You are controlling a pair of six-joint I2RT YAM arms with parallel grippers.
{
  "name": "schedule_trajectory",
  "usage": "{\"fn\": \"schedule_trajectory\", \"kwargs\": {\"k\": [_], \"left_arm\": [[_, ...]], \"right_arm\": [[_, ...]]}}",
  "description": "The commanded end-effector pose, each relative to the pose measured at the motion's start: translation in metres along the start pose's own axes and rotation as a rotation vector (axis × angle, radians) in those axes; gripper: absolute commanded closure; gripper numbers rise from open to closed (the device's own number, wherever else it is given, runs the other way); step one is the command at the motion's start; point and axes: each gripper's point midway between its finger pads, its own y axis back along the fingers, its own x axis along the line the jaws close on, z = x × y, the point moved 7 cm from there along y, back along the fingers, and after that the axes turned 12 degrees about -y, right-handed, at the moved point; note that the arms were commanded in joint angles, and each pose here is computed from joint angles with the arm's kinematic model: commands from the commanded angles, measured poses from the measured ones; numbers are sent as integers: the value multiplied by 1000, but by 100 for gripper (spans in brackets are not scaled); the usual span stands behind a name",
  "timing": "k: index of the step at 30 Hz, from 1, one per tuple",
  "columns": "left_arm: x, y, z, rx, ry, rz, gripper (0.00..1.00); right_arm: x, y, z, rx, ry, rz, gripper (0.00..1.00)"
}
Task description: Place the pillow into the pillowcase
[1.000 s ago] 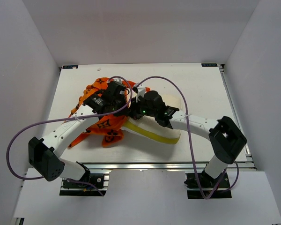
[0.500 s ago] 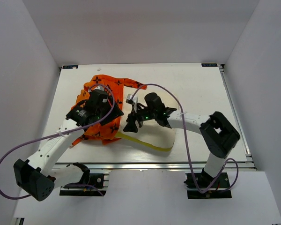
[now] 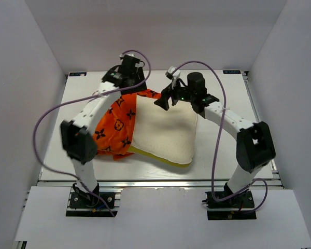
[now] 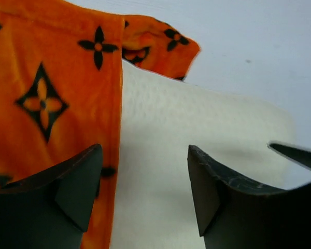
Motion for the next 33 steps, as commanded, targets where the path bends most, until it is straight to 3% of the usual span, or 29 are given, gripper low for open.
{"fn": "schedule_trajectory", "kwargs": {"k": [1,5,12,16,17,20,25,27,28,31,32,33], "left_arm": [[6,-48,3,92,-159,110,25],[11,-102,-16,199,-233,236,31],[30,-124,-57,311,-286,352,37],[33,-123,-68,337,-288,345,63],[32,-123,-71,346,-291,340,74],[31,-115,-67,335,-273,321,89],[24,-94,-48,277,-231,263,98],[16,-84,-36,243,-197,207,99],[13,-81,-32,231,-185,180,100],[-2,-71,-14,176,-136,70,100],[-12,-65,-11,174,-117,-16,100],[-18,-62,-8,169,-101,-67,100]], "right_arm": [[-30,-15,-24,94,-47,-80,12],[-47,-27,-26,107,-79,-102,12],[-72,-44,-33,140,-73,-134,11],[-92,-60,-57,188,-61,-168,11],[-95,-63,-60,196,-38,-167,12],[-97,-71,-81,255,-13,-126,14],[-91,-68,-122,361,-82,-56,16],[-86,-65,-138,407,-118,-24,22],[-85,-64,-141,419,-127,-8,39],[-76,-64,-141,439,-191,66,73],[-73,-64,-134,426,-217,86,91],[-67,-65,-113,385,-230,115,98]]}}
